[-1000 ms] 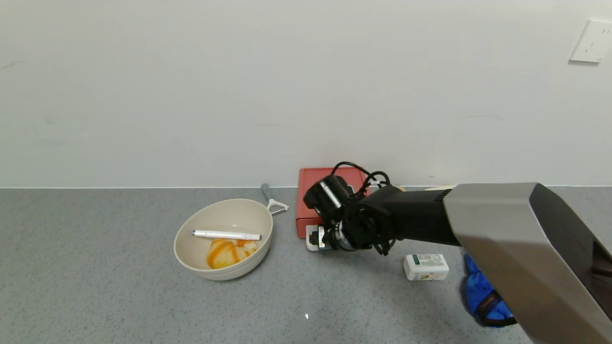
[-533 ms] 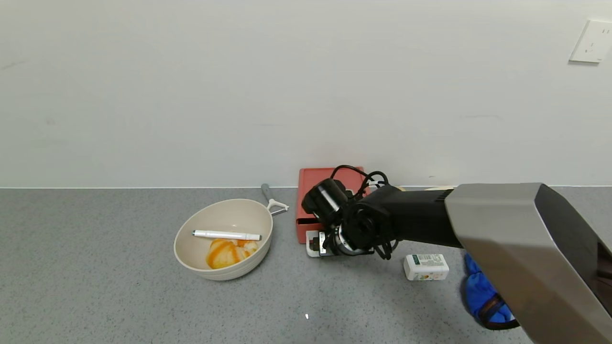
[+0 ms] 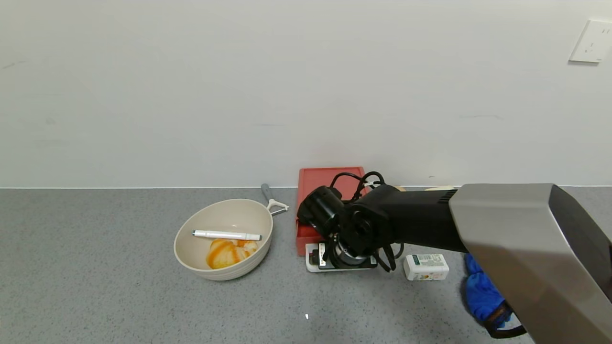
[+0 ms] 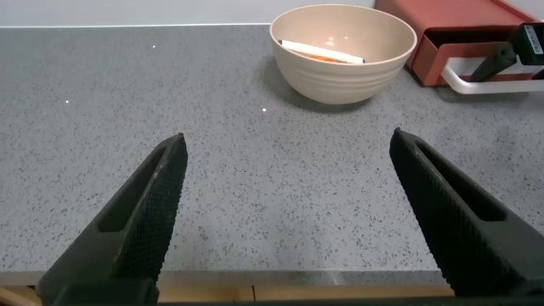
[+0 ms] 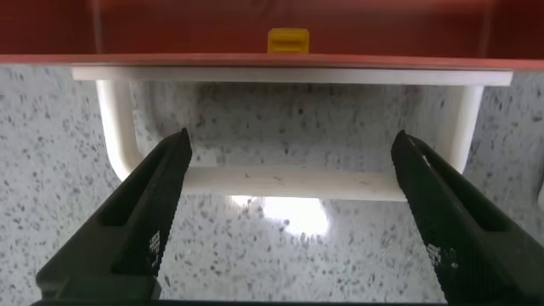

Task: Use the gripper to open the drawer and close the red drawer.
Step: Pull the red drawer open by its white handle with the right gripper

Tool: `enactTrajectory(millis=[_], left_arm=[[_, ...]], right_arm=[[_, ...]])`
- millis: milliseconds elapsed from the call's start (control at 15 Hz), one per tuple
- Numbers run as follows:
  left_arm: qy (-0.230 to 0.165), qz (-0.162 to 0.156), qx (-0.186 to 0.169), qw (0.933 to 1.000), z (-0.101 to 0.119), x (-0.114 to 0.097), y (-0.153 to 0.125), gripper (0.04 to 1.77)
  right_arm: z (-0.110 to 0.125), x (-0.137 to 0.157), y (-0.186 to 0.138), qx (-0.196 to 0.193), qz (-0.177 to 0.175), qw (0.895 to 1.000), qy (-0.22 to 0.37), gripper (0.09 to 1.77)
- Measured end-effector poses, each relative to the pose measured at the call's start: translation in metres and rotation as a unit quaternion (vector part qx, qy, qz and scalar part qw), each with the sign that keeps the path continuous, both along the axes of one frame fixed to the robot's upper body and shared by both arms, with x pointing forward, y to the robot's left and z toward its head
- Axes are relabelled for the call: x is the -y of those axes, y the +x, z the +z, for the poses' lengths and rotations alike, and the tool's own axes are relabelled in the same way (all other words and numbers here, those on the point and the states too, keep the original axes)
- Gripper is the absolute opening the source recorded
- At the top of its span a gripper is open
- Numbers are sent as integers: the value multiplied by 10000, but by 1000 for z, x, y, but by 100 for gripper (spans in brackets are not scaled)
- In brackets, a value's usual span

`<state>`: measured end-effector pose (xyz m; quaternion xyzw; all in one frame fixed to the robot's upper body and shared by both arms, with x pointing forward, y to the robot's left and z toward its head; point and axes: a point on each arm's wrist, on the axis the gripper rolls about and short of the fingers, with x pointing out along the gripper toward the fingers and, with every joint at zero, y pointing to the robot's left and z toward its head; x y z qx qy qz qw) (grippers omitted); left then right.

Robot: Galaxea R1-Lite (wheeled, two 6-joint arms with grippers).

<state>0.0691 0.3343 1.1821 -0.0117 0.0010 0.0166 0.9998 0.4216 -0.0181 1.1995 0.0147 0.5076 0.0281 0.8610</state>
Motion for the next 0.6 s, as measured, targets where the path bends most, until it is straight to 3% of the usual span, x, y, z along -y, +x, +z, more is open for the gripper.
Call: enactTrajectory(millis=[600], left_arm=[[0,0,0,10000,0,0,0,172]], right_arm=[[4,-8,-33,-427,129,9990,-4,171]])
